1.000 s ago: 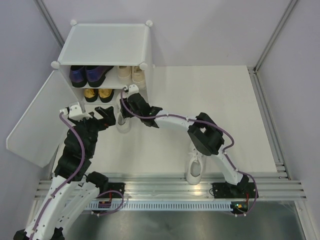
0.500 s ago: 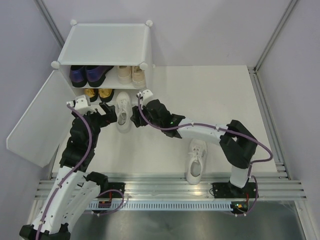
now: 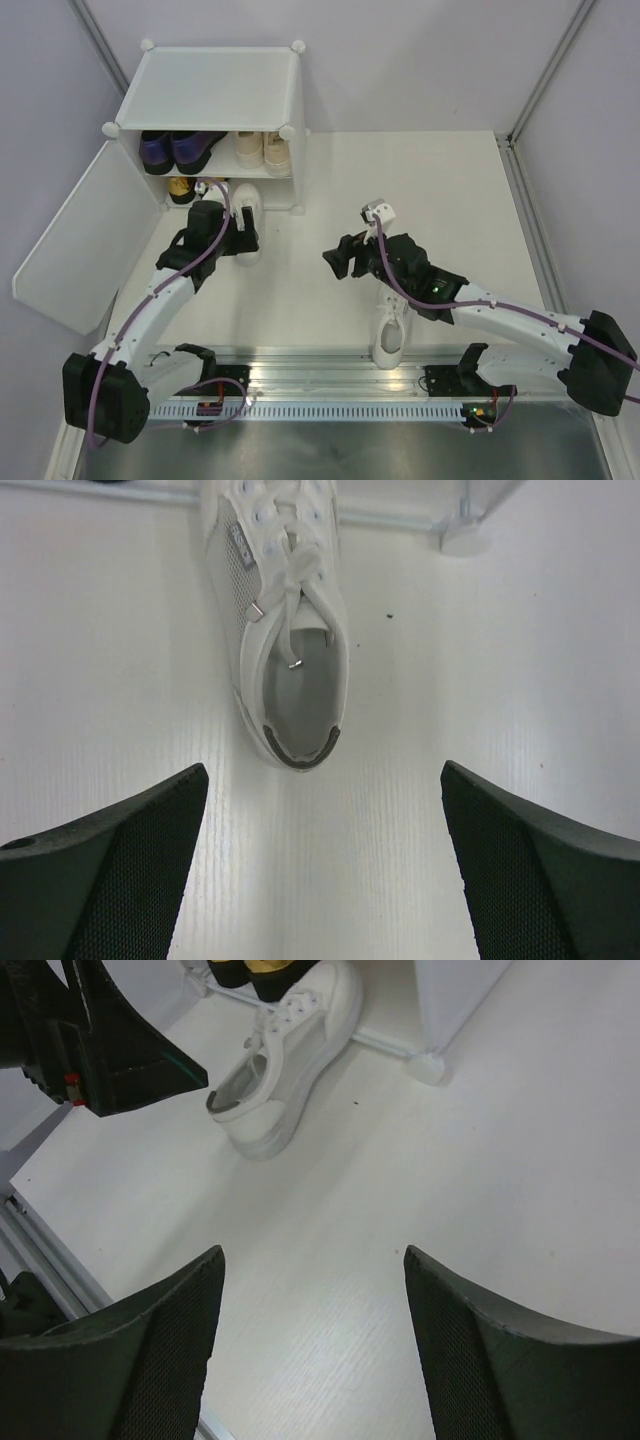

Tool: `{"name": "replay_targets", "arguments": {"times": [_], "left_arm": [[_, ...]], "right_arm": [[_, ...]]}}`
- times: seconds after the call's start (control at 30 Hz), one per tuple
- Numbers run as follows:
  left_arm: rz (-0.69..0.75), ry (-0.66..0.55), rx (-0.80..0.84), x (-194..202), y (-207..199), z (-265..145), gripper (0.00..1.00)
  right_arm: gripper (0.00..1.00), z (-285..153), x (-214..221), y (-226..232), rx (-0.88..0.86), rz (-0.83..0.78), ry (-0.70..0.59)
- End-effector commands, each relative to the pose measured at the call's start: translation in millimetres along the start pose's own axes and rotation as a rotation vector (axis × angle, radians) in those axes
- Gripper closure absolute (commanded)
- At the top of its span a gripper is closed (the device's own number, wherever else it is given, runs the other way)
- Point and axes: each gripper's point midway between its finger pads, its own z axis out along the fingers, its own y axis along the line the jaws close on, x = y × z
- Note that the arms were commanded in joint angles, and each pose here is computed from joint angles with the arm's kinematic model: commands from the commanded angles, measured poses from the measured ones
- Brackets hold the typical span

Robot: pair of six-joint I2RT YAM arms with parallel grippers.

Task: Place and organize the shoes in the shoe cabinet
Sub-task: Pick up the shoe from the center of the board.

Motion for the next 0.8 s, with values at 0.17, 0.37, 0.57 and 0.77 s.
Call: {"name": "replay_targets", "arguments": {"times": [0.17,0.37,0.57,0.77], "left_arm": [[0.091,0.13,0.019,12.0,-4.4,20.1,0.0],[0.161,0.25,0.028,30.6,-5.2,45.4,0.0],[0.191,0.345,-0.024,47.2,4.9,60.8,0.02],[0.204,0.367,-0.044,52.9,9.5,64.0,0.17]], "right_arm": [[0.23,-26.1,8.3,-45.1,0.104,0.016,-0.03],[0.23,-32.1,8.0,-54.9,0.129,0.03,-0.046],[0.23,-43.1,2.6,-60.1,0.147,0.032,-0.083],[0.24,-44.3,1.9,-59.9,0.144,0.035,-0.087]]}}
